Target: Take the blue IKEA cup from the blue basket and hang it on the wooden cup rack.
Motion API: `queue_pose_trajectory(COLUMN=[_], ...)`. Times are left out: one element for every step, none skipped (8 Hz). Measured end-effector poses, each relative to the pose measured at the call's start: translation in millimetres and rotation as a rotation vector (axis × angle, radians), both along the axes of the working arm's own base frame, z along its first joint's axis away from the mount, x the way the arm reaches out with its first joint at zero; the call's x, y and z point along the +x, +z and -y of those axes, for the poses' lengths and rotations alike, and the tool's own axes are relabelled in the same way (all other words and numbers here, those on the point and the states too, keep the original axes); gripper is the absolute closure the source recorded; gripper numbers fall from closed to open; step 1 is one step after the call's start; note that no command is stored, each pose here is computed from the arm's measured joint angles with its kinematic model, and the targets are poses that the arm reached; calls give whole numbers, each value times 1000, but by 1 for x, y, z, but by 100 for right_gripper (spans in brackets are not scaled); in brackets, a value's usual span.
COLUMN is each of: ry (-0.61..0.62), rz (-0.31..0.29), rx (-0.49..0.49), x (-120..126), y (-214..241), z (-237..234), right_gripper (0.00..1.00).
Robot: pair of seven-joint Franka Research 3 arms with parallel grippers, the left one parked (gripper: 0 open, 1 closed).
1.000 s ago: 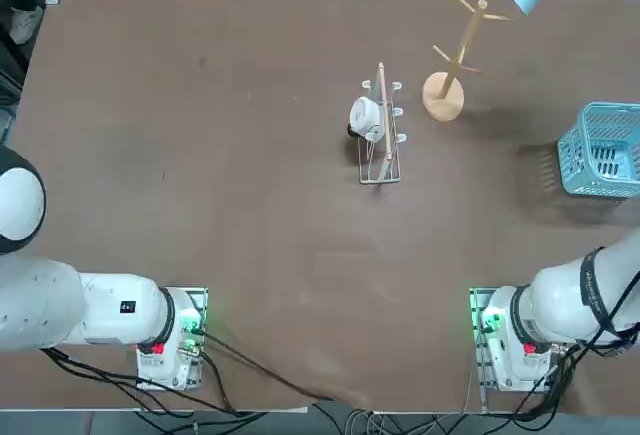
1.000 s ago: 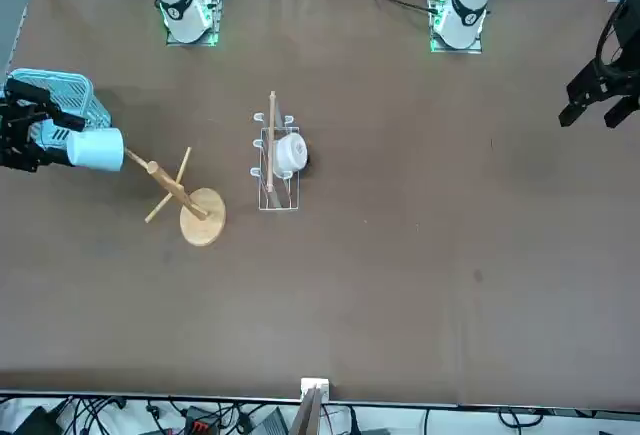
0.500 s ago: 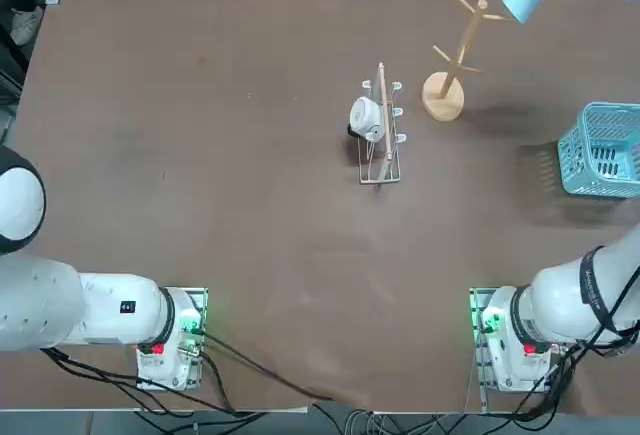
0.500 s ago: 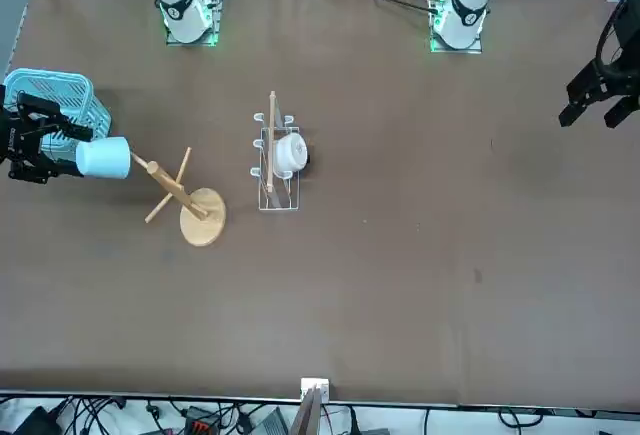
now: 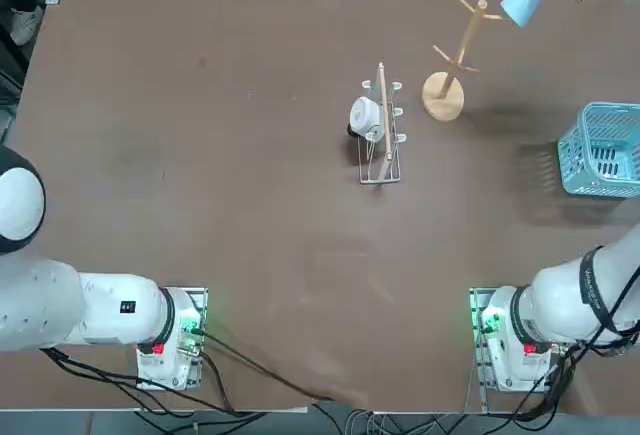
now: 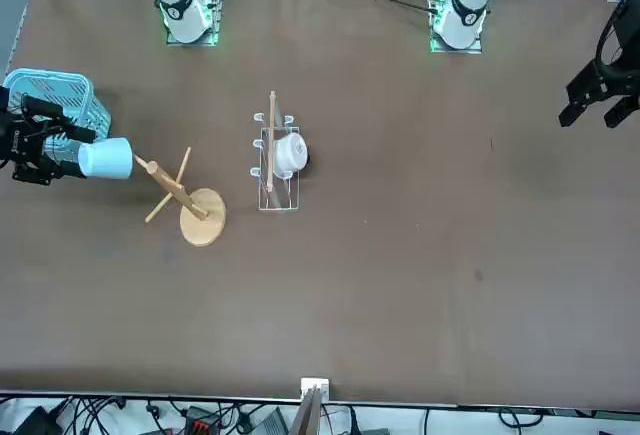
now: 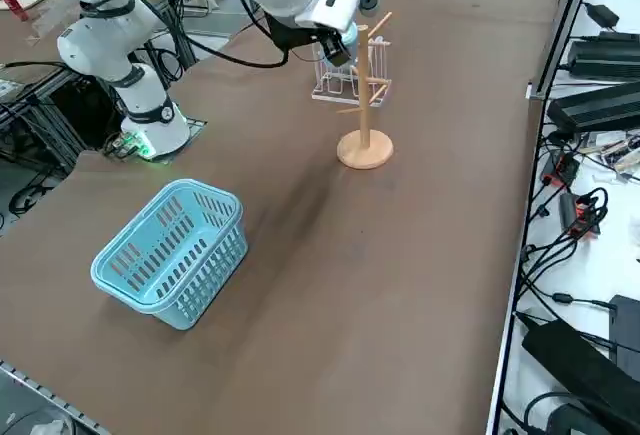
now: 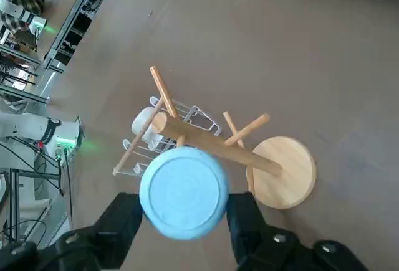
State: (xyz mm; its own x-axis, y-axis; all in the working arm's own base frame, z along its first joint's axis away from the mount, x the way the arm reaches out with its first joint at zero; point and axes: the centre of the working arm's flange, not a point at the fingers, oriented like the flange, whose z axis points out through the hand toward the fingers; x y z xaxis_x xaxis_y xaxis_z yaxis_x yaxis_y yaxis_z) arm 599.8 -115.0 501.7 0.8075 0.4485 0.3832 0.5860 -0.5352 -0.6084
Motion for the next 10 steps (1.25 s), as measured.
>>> queue_pose_trajectory(ry=[0,3,6,6,5,4,3,2,2,2], rz=[6,8,7,7,7,8,9,6,-1,-4], rx=[-1,0,0,0,1,1,1,2,5,6], x=[0,0,1,1,1,0,0,0,-1,-2], y=[-3,-7,-10,-12,-13,-14,-14,-15,-18,-20], z=[0,-1,-4,-5,-5,-5,-5,-5,-5,-5], right_gripper=[19,19,19,19,19,19,19,19,19,19])
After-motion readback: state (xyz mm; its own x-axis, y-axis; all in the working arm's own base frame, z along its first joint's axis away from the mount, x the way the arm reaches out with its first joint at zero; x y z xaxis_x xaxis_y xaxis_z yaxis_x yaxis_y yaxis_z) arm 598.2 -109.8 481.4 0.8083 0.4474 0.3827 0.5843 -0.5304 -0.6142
